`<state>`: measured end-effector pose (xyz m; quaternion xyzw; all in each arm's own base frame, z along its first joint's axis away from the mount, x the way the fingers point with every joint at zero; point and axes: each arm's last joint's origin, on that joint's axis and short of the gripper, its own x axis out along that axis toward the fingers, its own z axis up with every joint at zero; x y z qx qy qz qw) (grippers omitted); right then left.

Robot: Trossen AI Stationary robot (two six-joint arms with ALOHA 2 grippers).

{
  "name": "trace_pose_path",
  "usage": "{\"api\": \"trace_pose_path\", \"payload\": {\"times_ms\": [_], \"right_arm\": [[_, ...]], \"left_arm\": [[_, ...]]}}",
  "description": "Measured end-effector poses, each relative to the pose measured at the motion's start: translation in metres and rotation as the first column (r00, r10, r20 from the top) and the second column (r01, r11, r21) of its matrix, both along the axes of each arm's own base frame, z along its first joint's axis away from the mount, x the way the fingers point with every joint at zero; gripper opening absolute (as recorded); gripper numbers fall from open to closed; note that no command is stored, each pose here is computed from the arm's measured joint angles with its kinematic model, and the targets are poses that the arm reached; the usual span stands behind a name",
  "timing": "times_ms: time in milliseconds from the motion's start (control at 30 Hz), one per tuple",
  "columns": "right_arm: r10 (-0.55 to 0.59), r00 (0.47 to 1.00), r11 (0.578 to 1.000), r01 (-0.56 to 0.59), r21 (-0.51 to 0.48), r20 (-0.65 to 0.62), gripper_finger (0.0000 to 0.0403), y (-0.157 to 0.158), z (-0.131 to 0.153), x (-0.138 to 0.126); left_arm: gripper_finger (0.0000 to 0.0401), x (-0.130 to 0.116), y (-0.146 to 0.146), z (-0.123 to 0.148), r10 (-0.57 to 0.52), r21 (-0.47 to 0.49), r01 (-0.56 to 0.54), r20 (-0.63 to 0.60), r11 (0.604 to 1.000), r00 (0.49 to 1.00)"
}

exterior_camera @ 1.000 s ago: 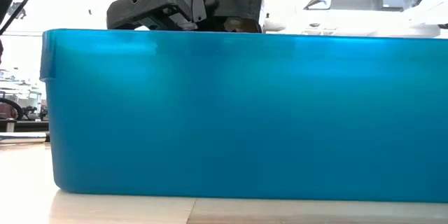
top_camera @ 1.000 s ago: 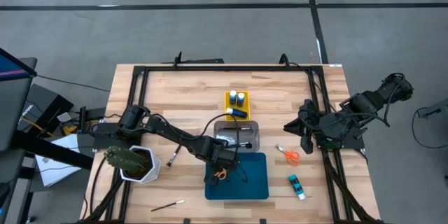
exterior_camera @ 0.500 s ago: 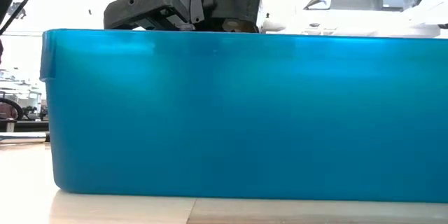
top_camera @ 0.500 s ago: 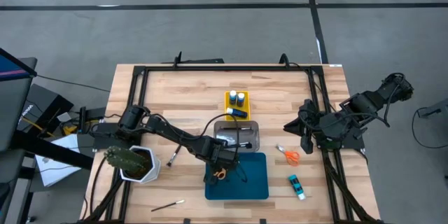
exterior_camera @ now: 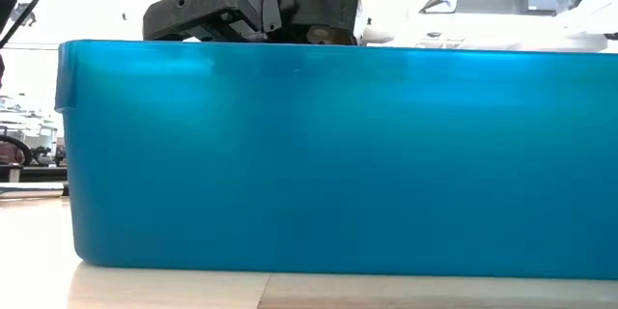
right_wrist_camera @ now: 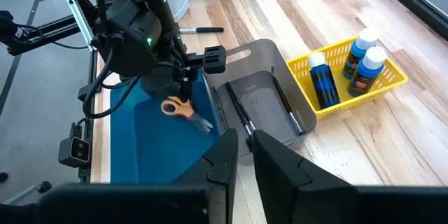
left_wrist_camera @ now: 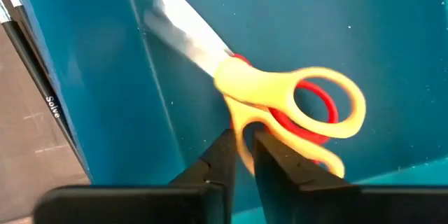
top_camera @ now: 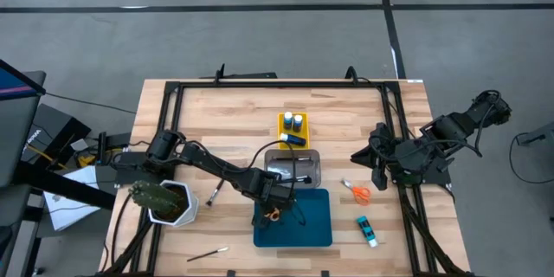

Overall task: Pick & Place Paint Supplies
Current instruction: Put the yellow scissors into the blue bin, then put the orange scissors into the blue bin

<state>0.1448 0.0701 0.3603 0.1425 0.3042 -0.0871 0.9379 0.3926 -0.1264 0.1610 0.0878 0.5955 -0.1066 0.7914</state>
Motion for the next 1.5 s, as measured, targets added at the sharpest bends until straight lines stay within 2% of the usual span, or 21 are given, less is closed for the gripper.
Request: {"api": "trace_pose_path", "payload": {"times_ms": [167, 333, 667, 933, 1267, 1500], "right_arm": [[0.000, 1.000, 1.000, 0.000, 0.000, 0.000, 0.0043, 0.000, 0.000, 0.000], [0.000, 1.000, 1.000, 0.000, 0.000, 0.000, 0.0043, 0.000, 0.000, 0.000], [0.000, 1.000, 1.000, 0.000, -0.002, -0.005, 0.0043, 0.000, 0.000, -0.001], [0.000, 1.000, 1.000, 0.000, -0.004, -0.008, 0.0043, 0.000, 0.000, -0.001], [-0.001, 1.000, 1.000, 0.000, -0.008, -0.014, 0.0043, -0.001, -0.001, -0.001], [-0.025, 0.999, 1.000, 0.025, 0.008, -0.037, 0.0043, -0.002, -0.003, -0.003]], "left_arm": [[0.0085, 0.000, 0.000, 0.000, 0.000, 0.000, 0.000, 0.000, 1.000, 1.000], [0.0107, -0.001, 0.000, 0.005, 0.000, 0.000, 0.000, 0.010, 1.000, 1.000], [0.0116, -0.007, 0.003, 0.035, -0.023, -0.001, 0.023, 0.084, 1.000, 0.996], [0.0114, -0.011, 0.005, 0.067, -0.007, -0.026, 0.013, 0.209, 1.000, 0.978], [0.0112, -0.024, 0.009, 0.129, 0.053, -0.109, -0.005, 0.445, 0.994, 0.894], [0.0112, -0.044, 0.018, 0.167, 0.158, -0.155, -0.087, 0.536, 0.984, 0.829]]}}
